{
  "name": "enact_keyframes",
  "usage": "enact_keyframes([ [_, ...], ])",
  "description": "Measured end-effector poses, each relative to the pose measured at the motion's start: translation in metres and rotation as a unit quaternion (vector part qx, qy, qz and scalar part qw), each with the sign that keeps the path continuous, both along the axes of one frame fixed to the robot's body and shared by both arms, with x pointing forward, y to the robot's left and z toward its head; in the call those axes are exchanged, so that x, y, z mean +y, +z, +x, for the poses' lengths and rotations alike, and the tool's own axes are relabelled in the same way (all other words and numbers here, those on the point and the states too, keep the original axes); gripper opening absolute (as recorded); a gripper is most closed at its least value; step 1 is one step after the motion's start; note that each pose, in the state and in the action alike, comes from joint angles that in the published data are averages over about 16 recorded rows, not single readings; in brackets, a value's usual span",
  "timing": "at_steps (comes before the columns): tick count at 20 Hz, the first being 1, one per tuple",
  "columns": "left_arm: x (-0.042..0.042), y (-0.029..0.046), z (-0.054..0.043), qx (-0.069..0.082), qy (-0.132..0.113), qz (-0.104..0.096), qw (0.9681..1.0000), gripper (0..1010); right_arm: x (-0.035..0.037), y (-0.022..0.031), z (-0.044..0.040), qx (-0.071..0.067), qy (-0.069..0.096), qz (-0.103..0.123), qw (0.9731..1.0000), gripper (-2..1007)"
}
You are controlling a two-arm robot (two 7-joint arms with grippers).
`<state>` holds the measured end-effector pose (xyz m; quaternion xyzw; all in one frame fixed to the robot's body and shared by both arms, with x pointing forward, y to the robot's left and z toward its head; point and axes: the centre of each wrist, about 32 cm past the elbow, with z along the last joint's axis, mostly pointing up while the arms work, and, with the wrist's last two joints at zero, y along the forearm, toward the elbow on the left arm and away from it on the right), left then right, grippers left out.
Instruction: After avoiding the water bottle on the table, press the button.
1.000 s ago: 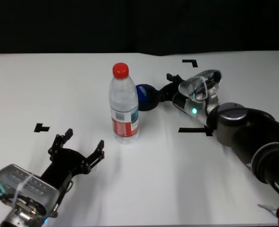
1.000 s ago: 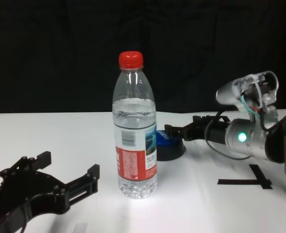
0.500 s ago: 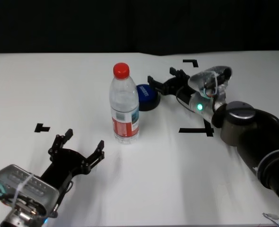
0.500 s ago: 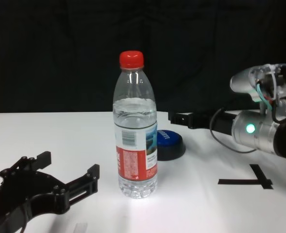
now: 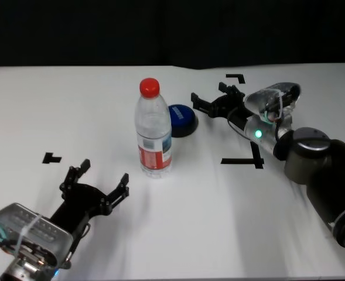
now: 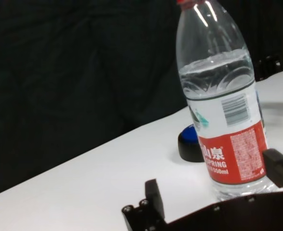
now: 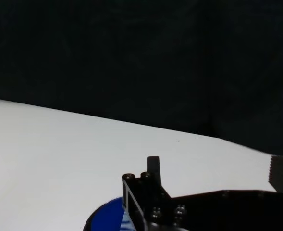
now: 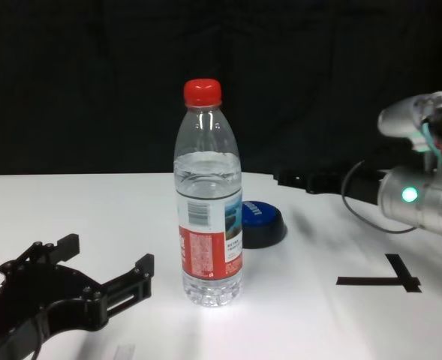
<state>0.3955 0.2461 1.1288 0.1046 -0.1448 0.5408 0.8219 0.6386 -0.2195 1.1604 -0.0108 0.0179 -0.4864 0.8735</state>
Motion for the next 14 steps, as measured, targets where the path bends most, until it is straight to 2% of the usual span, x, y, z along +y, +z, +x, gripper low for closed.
enact_keyframes([
  [7, 0.0, 0.0, 0.0, 0.0, 0.0, 0.0, 1.0, 1003, -0.0171, 0.0063, -0.0198, -0.008, -0.004, 0.001, 1.0, 1002],
  [14, 0.0, 0.0, 0.0, 0.0, 0.0, 0.0, 1.0, 1003, -0.0336, 0.0126, -0.0449, -0.018, -0.01, 0.003, 0.9998, 1003],
])
